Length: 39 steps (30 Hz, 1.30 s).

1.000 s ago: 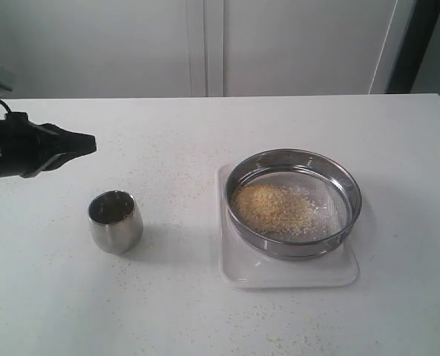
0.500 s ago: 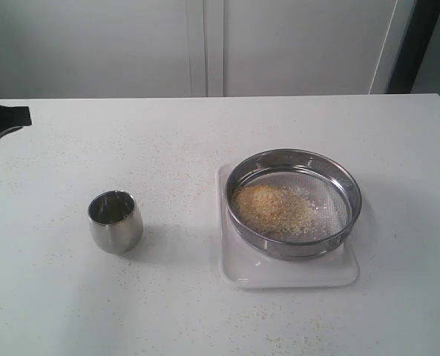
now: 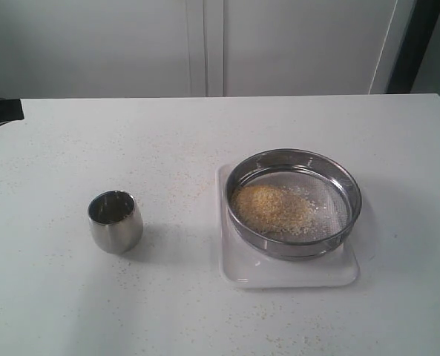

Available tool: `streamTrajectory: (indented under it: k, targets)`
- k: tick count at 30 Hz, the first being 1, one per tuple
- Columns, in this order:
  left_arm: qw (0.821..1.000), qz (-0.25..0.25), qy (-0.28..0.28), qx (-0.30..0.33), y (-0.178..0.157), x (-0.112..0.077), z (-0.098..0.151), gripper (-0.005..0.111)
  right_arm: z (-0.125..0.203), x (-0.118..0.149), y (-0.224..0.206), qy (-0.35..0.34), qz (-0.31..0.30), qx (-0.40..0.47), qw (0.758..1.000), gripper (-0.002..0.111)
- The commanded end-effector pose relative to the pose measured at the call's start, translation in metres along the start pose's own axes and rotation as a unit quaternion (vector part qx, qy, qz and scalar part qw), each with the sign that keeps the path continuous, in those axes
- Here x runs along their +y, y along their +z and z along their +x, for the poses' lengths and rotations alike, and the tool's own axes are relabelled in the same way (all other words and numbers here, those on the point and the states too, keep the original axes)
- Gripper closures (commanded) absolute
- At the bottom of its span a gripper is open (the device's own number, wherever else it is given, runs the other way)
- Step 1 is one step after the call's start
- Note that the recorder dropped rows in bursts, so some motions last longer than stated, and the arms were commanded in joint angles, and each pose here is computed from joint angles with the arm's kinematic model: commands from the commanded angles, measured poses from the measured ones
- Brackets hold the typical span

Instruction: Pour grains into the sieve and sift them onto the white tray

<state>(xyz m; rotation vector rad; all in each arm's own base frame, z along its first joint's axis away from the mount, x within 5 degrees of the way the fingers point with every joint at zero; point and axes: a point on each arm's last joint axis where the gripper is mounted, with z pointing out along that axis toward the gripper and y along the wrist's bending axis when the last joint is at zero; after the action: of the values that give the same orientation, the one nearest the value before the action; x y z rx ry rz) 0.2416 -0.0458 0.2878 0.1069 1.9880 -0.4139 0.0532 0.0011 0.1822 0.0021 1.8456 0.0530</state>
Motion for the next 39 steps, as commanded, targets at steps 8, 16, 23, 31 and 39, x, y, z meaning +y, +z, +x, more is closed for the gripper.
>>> streamTrajectory:
  k: [8,16,23,31,39]
  targets:
    - [1.0,0.011,0.016,0.005,-0.002,-0.002,0.002,0.107,0.0,0.0,0.0,-0.003,0.001,-0.007,1.0,0.108]
    - [0.999,0.047,0.013,0.013,-0.003,-0.008,0.004,0.107,0.0,0.0,0.0,-0.003,0.001,-0.007,1.0,0.108]
    - [0.998,0.039,0.041,-0.024,-0.003,-0.007,-0.003,0.107,0.0,0.0,0.0,-0.003,0.001,-0.007,1.0,0.108]
    - [0.986,-0.15,0.051,0.042,-0.005,0.029,0.027,0.107,0.0,0.0,0.0,-0.003,0.001,-0.007,1.0,0.108]
    - [0.946,-0.141,0.036,0.291,-0.022,0.017,0.07,0.107,0.0,0.0,0.0,0.012,0.001,-0.007,1.0,0.108]
